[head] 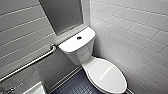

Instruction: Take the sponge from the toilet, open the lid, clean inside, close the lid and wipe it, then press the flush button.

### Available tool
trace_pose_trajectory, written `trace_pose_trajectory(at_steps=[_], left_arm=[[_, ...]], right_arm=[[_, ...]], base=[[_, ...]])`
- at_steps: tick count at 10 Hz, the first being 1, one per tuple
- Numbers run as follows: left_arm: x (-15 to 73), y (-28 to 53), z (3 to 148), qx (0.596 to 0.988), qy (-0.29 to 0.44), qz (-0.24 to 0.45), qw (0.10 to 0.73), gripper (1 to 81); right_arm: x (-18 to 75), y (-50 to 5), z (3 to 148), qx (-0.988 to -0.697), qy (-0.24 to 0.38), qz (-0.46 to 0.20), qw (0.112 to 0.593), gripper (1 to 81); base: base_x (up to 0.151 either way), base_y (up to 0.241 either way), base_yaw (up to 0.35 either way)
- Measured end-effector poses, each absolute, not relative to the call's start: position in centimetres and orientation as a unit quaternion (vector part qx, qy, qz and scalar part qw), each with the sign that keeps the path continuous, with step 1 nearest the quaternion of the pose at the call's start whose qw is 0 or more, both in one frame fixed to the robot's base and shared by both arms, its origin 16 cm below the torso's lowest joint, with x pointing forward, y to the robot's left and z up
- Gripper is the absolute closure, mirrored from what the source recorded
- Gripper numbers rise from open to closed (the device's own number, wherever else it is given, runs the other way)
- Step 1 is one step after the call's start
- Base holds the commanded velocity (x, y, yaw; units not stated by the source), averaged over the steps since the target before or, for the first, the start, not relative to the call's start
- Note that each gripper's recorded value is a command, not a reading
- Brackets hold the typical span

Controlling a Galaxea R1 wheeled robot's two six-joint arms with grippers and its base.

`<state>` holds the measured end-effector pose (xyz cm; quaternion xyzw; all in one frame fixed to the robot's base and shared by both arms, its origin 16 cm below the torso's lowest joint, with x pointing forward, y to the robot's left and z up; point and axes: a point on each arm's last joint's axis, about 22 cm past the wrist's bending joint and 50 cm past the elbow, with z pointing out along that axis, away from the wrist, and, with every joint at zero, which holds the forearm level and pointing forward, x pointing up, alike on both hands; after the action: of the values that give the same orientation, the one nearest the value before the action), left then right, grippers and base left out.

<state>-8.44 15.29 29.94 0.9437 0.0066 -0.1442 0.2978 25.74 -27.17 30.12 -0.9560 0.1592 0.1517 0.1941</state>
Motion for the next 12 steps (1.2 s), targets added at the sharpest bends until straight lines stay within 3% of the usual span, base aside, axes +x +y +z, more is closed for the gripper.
trace_pose_trajectory(at_steps=[2,4,12], left_arm=[[-5.8,17.7,31.0,0.945,-0.017,-0.128,0.3,1.0],[-2.3,17.9,31.4,0.946,-0.042,-0.104,0.303,1.0],[-6.4,18.5,37.9,0.943,-0.032,-0.138,0.302,1.0]], right_arm=[[19.5,-24.5,32.9,-0.944,0.173,0.182,0.212,81.1],[16.2,-26.2,33.7,-0.947,0.191,0.178,0.188,81.1],[0.2,-28.0,34.4,-0.929,0.211,0.244,0.179,81.1]], base=[[0.0,0.0,0.0],[0.0,0.0,0.0],[0.0,0.0,0.0]])
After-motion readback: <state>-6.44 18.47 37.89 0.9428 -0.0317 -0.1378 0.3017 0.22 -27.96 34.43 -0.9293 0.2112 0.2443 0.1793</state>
